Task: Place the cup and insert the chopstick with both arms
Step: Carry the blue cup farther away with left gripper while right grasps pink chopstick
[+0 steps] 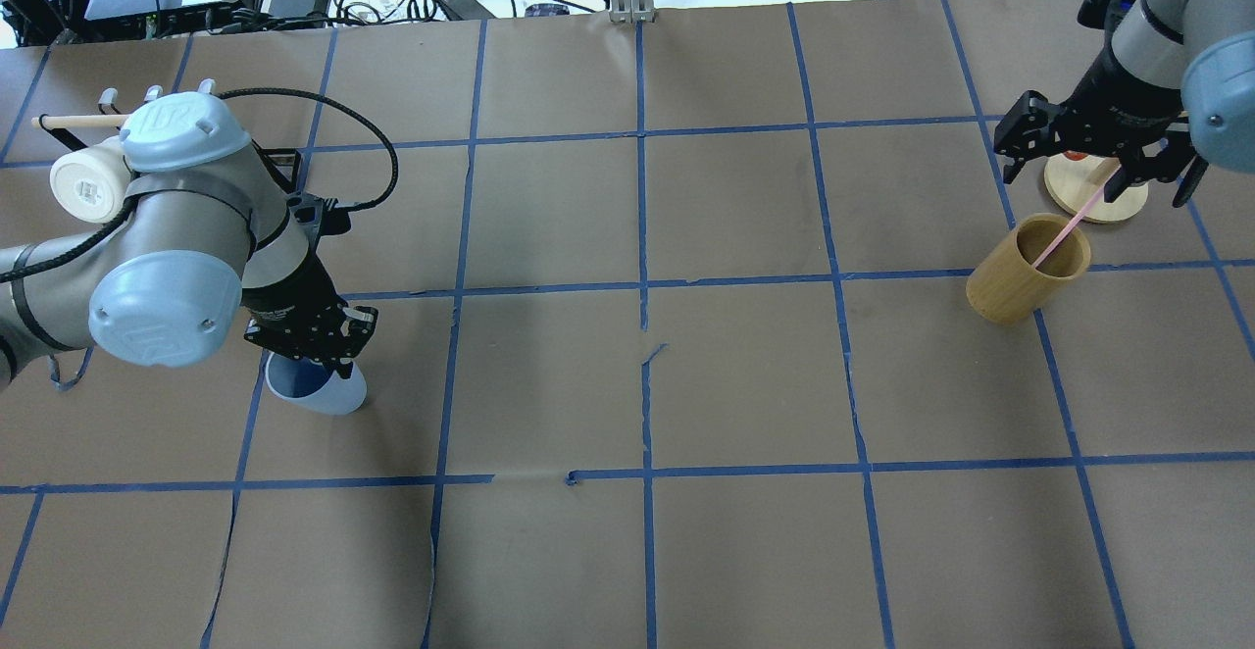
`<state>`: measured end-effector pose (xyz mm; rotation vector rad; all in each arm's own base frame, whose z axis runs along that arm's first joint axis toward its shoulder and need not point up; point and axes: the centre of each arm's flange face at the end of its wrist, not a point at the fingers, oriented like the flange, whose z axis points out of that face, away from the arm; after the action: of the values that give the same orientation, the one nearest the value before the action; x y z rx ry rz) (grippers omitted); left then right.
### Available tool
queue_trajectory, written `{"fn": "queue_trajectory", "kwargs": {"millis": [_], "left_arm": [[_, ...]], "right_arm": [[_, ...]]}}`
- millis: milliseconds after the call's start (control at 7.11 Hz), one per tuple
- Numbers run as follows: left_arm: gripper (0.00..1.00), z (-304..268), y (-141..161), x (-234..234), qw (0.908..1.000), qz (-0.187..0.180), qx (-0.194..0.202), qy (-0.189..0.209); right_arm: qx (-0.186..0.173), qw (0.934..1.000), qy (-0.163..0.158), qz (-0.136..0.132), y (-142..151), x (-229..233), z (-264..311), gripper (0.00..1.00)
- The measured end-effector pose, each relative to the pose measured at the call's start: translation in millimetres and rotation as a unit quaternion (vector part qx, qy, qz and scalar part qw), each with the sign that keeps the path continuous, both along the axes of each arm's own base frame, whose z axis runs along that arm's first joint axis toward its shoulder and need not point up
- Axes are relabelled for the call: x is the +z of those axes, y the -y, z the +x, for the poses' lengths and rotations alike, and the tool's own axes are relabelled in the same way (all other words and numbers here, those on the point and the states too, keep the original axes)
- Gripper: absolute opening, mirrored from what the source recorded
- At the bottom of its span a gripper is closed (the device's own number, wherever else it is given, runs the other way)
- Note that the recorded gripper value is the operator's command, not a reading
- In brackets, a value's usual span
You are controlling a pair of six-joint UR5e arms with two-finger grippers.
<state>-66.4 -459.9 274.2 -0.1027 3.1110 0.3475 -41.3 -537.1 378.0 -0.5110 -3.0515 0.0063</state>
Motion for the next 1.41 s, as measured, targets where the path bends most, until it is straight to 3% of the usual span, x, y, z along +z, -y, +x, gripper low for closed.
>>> {"fn": "queue_trajectory", "kwargs": {"millis": [562, 984, 1406], "left_arm": [[0.0, -143, 12, 26, 0.9938, -0.032, 0.101, -0.035], [0.0, -275, 20, 19, 0.9812, -0.062, 0.16, -0.088], [0.0, -336, 38, 19, 0.9741, -0.093, 0.179, -0.103]], "right_arm": [[-0.01, 0.9999, -0.007, 0.007, -4, -10, -52, 0.98], [-0.012, 0.9993, -0.034, -0.013, 12, -27, -66, 0.98], [-0.029, 0.9987, -0.035, -0.023, 18, -31, -68, 0.59]]}}
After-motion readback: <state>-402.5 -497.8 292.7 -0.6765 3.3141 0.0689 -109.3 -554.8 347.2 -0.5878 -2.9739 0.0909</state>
